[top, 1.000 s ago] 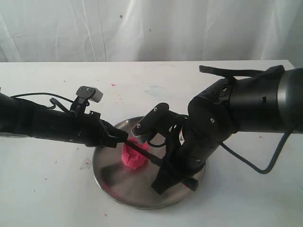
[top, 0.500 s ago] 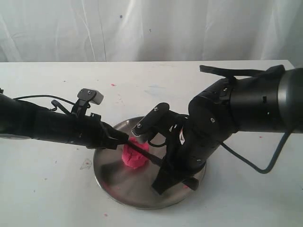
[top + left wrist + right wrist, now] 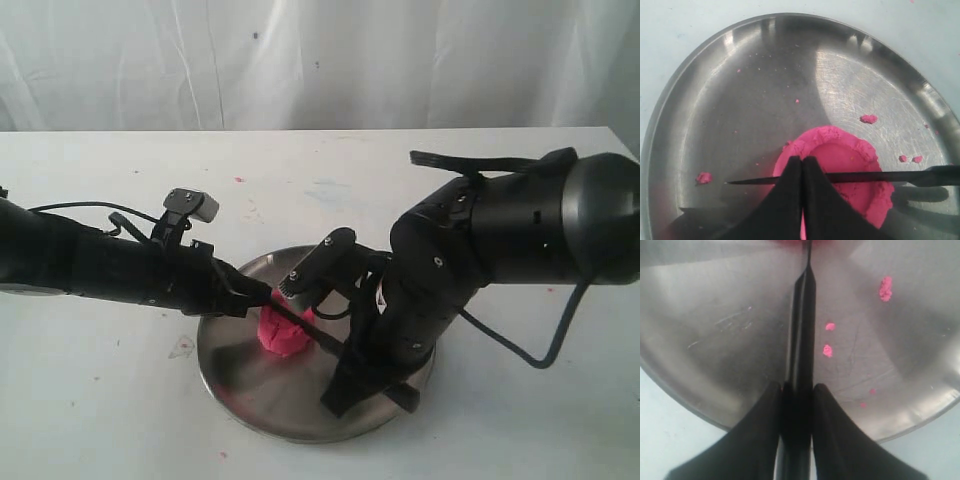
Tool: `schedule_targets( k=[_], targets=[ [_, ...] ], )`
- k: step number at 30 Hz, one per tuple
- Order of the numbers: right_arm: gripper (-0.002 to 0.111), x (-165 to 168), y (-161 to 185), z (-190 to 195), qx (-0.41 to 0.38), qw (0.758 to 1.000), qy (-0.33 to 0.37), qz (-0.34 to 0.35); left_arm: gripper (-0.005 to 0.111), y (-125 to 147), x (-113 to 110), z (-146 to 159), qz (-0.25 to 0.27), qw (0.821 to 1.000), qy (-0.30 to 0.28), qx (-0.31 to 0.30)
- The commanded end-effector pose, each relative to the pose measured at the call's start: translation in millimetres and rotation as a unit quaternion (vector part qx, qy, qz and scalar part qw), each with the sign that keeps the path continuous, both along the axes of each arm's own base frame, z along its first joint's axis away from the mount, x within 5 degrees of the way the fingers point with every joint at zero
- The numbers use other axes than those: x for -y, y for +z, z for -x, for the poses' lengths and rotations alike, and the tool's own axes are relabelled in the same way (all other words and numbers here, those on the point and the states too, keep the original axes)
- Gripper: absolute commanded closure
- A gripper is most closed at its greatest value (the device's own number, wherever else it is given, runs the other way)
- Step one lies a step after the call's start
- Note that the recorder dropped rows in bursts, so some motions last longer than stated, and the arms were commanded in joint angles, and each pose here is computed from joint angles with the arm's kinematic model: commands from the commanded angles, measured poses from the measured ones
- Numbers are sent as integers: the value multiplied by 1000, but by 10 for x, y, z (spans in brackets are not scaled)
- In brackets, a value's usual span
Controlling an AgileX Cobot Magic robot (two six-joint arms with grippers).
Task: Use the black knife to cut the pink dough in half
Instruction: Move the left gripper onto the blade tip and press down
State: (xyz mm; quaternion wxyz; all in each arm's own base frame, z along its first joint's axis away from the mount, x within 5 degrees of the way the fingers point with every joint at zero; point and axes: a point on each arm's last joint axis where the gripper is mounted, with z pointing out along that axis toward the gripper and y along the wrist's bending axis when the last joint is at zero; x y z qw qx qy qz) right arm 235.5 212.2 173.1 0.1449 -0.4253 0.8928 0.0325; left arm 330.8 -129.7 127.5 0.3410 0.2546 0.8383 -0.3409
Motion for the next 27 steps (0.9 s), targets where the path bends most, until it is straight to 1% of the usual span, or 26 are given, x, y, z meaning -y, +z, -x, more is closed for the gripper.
schedule_targets(
  k=[1, 11, 18, 27],
  targets=[
    [108, 1, -15, -12, 4, 1000, 5, -1, 107, -38, 6, -2, 0, 1000, 9, -7],
    [108, 3, 0, -9, 3, 1000, 5, -1, 107, -41, 2, -3, -3, 1000, 11, -7],
    [108, 19, 135, 9, 19, 1000, 5, -15, 107, -61, -2, -5, -7, 1000, 10, -6],
    [108, 10, 104, -1, 18, 1000, 5, -14, 107, -70, -11, -10, -16, 1000, 11, -2]
  ],
)
